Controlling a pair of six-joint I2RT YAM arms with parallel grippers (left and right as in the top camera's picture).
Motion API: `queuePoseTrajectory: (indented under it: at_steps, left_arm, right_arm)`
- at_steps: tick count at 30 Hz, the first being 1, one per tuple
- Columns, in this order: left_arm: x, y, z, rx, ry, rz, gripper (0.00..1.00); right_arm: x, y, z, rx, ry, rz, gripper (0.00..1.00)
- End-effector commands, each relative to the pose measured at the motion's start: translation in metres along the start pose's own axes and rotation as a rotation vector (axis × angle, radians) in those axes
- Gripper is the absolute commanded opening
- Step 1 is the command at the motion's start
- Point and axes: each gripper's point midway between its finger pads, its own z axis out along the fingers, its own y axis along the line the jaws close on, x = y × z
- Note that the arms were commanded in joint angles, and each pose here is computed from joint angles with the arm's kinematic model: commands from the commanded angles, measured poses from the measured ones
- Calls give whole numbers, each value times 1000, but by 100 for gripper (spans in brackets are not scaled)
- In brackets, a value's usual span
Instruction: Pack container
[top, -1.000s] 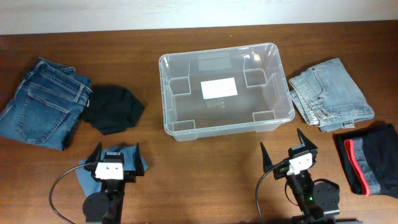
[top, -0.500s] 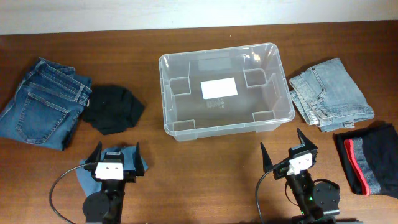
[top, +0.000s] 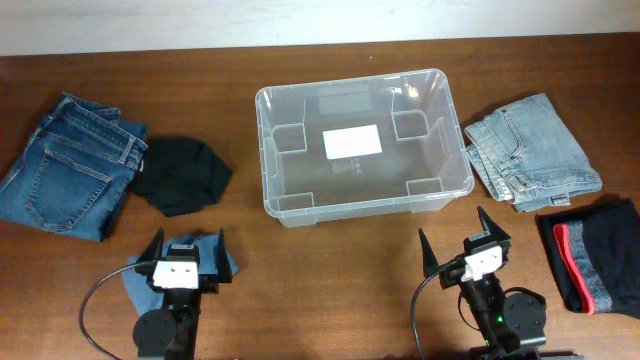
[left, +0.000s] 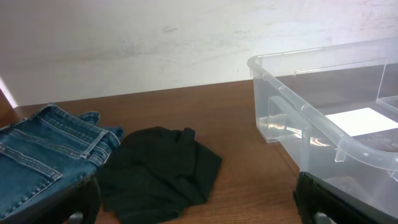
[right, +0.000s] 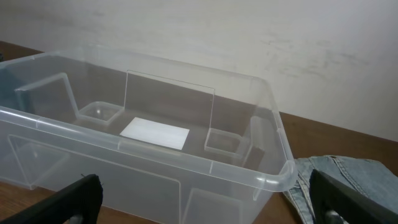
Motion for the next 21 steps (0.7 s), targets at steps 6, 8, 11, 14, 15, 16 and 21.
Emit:
queuePoseTrajectory:
  at_steps: [6, 8, 11, 14, 15, 16, 21]
  left_arm:
    - [2, 3, 0, -17, -1, 16, 100]
    - [2, 3, 0, -17, -1, 16, 100]
    - [2, 3, 0, -17, 0, 16, 100]
    - [2, 3, 0, -17, -1, 16, 100]
    - [2, 3, 0, -17, -1, 16, 100]
    - [2, 3, 0, -17, -1, 16, 100]
    - [2, 3, 0, -17, -1, 16, 100]
  right_arm:
    - [0, -4, 0, 20, -4, 1, 98]
    - [-12, -2, -1, 8, -52, 30, 98]
    - [-41, -6, -5, 16, -134, 93, 98]
    - [-90, -14, -19, 40, -256, 97, 98]
    - [-102, -19, -24, 61, -282, 95, 98]
    - [-118, -25, -31, 94, -315, 93, 98]
    - [-175, -58, -59, 263, -416, 109, 98]
